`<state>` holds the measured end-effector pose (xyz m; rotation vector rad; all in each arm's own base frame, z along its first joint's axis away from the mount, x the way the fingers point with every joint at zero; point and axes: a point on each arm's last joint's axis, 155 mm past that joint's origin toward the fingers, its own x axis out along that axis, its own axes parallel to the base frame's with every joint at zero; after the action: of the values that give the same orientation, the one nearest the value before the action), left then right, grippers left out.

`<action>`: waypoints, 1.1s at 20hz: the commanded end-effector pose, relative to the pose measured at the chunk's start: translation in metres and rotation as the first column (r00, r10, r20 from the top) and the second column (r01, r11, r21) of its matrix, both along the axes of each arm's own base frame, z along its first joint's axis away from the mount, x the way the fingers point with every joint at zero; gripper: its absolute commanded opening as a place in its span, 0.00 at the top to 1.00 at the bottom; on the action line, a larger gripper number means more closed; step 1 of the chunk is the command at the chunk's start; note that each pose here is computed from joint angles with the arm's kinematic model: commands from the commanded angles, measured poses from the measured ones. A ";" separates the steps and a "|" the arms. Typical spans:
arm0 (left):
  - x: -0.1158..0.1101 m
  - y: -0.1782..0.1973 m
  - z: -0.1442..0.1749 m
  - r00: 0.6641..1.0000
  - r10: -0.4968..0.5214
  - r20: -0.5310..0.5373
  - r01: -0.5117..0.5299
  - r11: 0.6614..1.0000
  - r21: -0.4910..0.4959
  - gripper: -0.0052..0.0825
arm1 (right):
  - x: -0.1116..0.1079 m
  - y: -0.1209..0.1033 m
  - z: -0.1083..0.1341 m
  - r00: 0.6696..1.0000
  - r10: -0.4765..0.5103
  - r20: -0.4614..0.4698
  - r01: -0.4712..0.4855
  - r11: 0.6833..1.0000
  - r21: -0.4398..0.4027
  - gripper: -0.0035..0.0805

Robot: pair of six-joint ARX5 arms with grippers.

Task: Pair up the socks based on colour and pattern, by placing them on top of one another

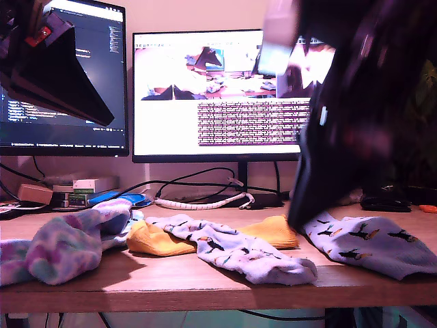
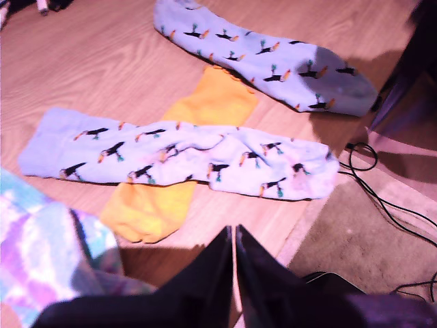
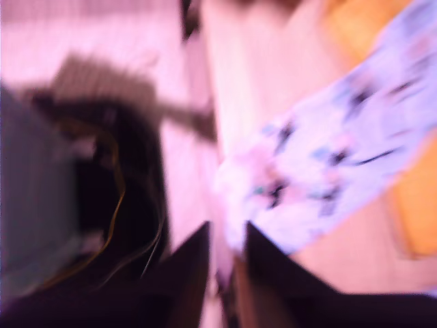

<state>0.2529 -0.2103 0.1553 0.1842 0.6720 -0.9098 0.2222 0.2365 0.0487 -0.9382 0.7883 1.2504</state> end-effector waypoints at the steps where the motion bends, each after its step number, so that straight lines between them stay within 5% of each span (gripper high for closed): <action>1: -0.001 -0.001 -0.002 1.000 -0.001 -0.006 0.001 1.000 0.000 0.96 | -0.003 0.002 -0.014 1.000 0.020 -0.004 -0.020 0.999 -0.030 0.55; 11: -0.004 0.001 -0.005 1.000 0.000 -0.026 0.001 1.000 0.009 0.96 | 0.009 0.009 -0.040 1.000 0.018 0.009 -0.018 0.998 -0.065 0.53; 13: -0.004 0.001 -0.005 1.000 -0.001 -0.026 0.001 1.000 0.009 0.96 | 0.010 0.010 -0.042 1.000 0.018 0.008 -0.018 0.998 -0.065 0.68; 15: -0.004 0.001 -0.006 1.000 -0.001 -0.027 0.001 1.000 0.010 0.96 | 0.014 0.013 -0.040 1.000 0.015 0.025 -0.014 0.999 -0.049 0.94; 19: -0.004 0.001 -0.006 1.000 -0.001 -0.027 0.001 1.000 0.010 0.96 | 0.033 0.023 -0.022 0.996 -0.023 0.080 0.025 0.999 -0.022 0.97; 22: -0.004 0.001 -0.006 1.000 -0.001 -0.028 0.001 1.000 0.010 0.96 | 0.064 0.035 0.017 0.982 -0.055 0.180 0.056 0.998 -0.003 0.97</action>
<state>0.2492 -0.2084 0.1507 0.1839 0.6991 -0.9092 0.2682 0.2554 0.0379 -1.0256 0.7579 1.1260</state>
